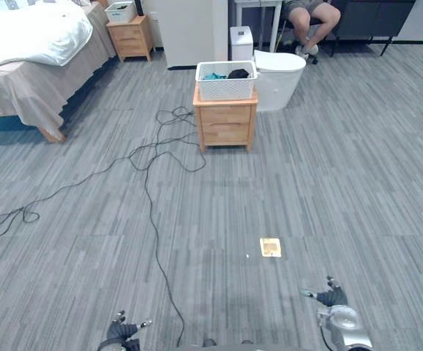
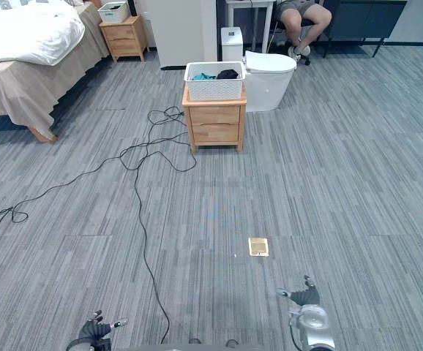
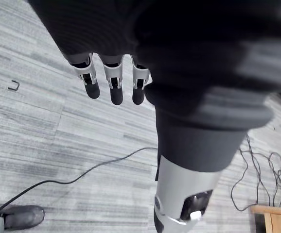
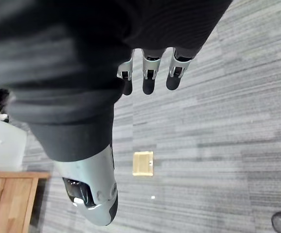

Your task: Pick up the laundry basket with both hands and put the clothes into the washing machine.

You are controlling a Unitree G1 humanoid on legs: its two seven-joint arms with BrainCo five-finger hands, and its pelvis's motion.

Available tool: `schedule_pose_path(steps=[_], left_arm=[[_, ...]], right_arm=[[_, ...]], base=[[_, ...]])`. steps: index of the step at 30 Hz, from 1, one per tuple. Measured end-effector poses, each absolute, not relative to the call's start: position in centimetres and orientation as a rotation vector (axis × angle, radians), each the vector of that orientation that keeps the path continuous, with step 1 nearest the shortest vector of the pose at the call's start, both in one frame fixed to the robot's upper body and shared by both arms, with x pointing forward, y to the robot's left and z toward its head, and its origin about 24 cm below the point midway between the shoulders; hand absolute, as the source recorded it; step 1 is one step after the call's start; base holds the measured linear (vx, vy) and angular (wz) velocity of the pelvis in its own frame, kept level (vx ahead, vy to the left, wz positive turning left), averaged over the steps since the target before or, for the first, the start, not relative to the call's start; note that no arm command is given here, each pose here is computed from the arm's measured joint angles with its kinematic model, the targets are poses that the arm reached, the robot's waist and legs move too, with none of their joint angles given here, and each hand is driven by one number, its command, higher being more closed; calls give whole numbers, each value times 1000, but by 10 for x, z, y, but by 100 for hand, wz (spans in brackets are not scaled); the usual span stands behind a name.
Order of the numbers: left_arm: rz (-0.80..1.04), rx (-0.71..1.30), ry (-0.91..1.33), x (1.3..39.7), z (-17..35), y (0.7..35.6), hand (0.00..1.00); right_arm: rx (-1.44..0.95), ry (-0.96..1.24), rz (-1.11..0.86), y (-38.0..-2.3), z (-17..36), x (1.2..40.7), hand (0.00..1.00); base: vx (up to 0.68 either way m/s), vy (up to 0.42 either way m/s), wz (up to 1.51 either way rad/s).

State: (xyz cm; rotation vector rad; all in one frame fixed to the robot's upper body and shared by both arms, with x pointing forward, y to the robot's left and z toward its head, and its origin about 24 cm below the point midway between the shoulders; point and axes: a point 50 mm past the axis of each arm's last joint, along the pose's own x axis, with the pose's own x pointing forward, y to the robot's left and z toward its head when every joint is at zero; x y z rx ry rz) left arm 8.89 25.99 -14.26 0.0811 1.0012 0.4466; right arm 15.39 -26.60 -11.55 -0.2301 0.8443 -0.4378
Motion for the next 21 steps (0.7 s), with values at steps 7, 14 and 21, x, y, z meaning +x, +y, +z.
schedule_pose_path(steps=[7,14,21], left_arm=[[475,86,1005,86,-142,266,0],[474,86,1004,87,-142,266,0],[468,92,961,96,-137,266,0]], right_arm=[[-214,866,-485,-277,-116,148,0],[-201,862,-521,-284,-114,146,0],[-174,847,-544,-286,-112,149,0]], base=[[0,0,0],[-1,-4,7],[-17,-6,4]])
